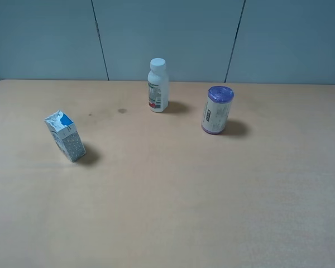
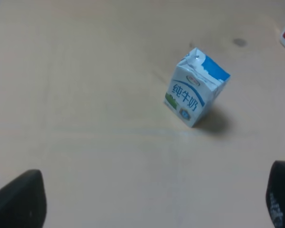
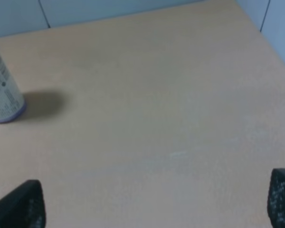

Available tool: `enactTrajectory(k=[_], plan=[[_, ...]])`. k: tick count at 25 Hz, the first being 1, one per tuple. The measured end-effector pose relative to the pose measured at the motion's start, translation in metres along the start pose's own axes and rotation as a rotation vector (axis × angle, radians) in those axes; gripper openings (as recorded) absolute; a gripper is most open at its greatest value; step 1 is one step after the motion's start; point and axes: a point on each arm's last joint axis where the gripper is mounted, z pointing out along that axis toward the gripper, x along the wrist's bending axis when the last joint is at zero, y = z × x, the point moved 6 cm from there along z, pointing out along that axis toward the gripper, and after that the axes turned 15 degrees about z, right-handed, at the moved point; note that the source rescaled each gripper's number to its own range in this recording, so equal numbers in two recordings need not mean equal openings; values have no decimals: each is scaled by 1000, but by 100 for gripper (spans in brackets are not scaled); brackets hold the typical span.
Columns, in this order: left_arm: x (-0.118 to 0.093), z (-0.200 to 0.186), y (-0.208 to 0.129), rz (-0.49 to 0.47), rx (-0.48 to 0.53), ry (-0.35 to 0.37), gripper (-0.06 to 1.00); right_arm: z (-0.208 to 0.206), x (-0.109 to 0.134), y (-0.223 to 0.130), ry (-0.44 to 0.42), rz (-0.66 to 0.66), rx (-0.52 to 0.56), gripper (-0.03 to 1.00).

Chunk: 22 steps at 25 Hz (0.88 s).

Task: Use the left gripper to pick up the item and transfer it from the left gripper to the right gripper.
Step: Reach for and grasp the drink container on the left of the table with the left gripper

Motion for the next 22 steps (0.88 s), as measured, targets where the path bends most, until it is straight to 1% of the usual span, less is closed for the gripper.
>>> enactTrajectory(k=[4,6,8,12,14,17,20,22], plan=[[5,24,25,-61,135,-12,87,0,0,0,0,2,0,100],[8,44,35,-78,229,-21,87,0,0,0,0,2,0,100],[9,61,41,-101,300,-31,86,0,0,0,0,2,0,100],[7,105,51,-177,463,-72,86,0,0,0,0,2,0,100],[5,124,54,-210,530,-86,86,0,0,0,0,2,0,100],[4,150,58,-260,606,-97,86,0,0,0,0,2,0,100],[0,173,63,-279,643,-95,86,0,0,0,0,2,0,100],[-6,187,69,-279,644,-83,86,0,0,0,0,2,0,100]])
